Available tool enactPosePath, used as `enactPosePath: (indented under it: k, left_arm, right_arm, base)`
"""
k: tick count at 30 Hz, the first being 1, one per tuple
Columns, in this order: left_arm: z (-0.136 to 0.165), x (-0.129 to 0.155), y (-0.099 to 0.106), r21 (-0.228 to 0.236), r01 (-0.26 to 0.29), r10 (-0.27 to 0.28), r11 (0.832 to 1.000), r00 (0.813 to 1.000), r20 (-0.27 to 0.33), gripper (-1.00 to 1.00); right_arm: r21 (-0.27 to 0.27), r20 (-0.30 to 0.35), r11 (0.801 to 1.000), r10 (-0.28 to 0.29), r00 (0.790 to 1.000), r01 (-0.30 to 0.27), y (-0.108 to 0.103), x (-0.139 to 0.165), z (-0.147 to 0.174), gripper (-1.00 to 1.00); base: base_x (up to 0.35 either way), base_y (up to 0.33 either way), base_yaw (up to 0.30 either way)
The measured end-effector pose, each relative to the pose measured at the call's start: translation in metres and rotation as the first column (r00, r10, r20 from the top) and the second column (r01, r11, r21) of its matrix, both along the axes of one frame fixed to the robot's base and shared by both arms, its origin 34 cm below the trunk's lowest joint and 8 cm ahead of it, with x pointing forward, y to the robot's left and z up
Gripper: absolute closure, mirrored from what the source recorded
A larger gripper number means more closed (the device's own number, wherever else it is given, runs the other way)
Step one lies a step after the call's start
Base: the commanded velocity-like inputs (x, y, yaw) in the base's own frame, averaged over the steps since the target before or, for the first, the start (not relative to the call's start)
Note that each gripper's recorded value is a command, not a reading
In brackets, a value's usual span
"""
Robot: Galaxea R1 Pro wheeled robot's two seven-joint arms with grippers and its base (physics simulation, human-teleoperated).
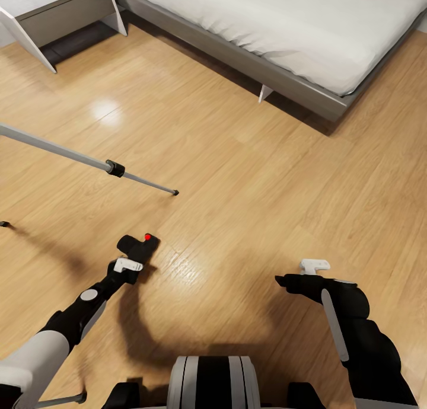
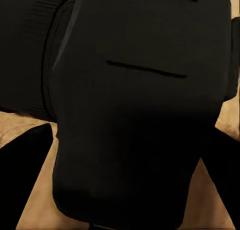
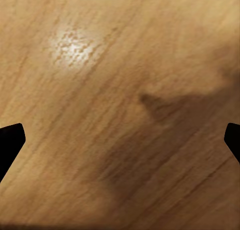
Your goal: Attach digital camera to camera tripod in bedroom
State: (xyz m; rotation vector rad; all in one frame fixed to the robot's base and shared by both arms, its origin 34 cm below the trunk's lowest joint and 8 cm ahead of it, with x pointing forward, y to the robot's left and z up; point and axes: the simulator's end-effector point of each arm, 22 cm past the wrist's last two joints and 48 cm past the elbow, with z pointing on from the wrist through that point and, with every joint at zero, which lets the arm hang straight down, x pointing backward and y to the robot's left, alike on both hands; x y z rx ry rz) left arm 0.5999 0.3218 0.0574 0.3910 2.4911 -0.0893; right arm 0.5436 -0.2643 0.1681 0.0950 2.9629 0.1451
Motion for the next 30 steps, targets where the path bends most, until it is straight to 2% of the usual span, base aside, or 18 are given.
enactPosePath:
  k: [17,23,24,25,26,27,28,30]
  left_arm:
    - [-0.003,-0.005,-0.002,-0.003,-0.001,0.001,1.000,1.000,-0.009,1.00]
    - [0.013,0.022,-0.014,-0.023,0.021,-0.019,1.000,0.997,0.072,1.00]
    - [0.021,0.038,-0.022,-0.026,0.013,-0.012,1.000,1.000,0.010,1.00]
    - [0.048,0.073,-0.041,-0.040,0.042,-0.040,0.998,0.997,0.062,1.00]
    - [0.096,0.119,-0.063,-0.067,0.079,-0.065,0.995,0.978,0.198,1.00]
    - [0.117,0.135,-0.072,-0.077,0.095,-0.073,0.992,0.965,0.251,1.00]
    - [0.101,0.123,-0.067,-0.070,0.086,-0.070,0.994,0.976,0.208,1.00]
    - [0.103,0.124,-0.070,-0.075,0.088,-0.070,0.993,0.975,0.210,1.00]
  right_arm:
    - [0.001,0.000,1.000,0.000,1.000,0.000,0.000,0.000,0.000,-1.00]
    - [-0.001,0.000,1.000,-0.001,1.000,0.001,-0.001,0.000,0.000,-1.00]
    - [-0.001,0.000,1.000,-0.001,1.000,0.001,-0.001,0.000,0.000,-1.00]
    - [-0.001,0.000,1.000,-0.001,1.000,0.001,-0.001,0.000,0.000,-1.00]
    - [-0.002,0.000,1.000,-0.001,1.000,0.001,-0.001,0.000,0.000,-1.00]
    - [-0.001,0.000,1.000,-0.001,1.000,0.001,-0.001,0.000,0.000,-1.00]
    - [-0.001,0.000,1.000,-0.001,1.000,0.001,-0.001,0.000,0.000,-1.00]
    - [-0.001,0.000,1.000,-0.001,1.000,0.001,-0.001,0.000,0.000,-1.00]
  base:
    - [0.000,0.000,0.000]
    - [0.000,0.000,0.000]
    - [0.000,0.000,0.000]
    - [0.000,0.000,0.000]
    - [0.000,0.000,0.000]
    - [0.000,0.000,0.000]
    - [0.000,0.000,0.000]
    - [0.000,0.000,0.000]
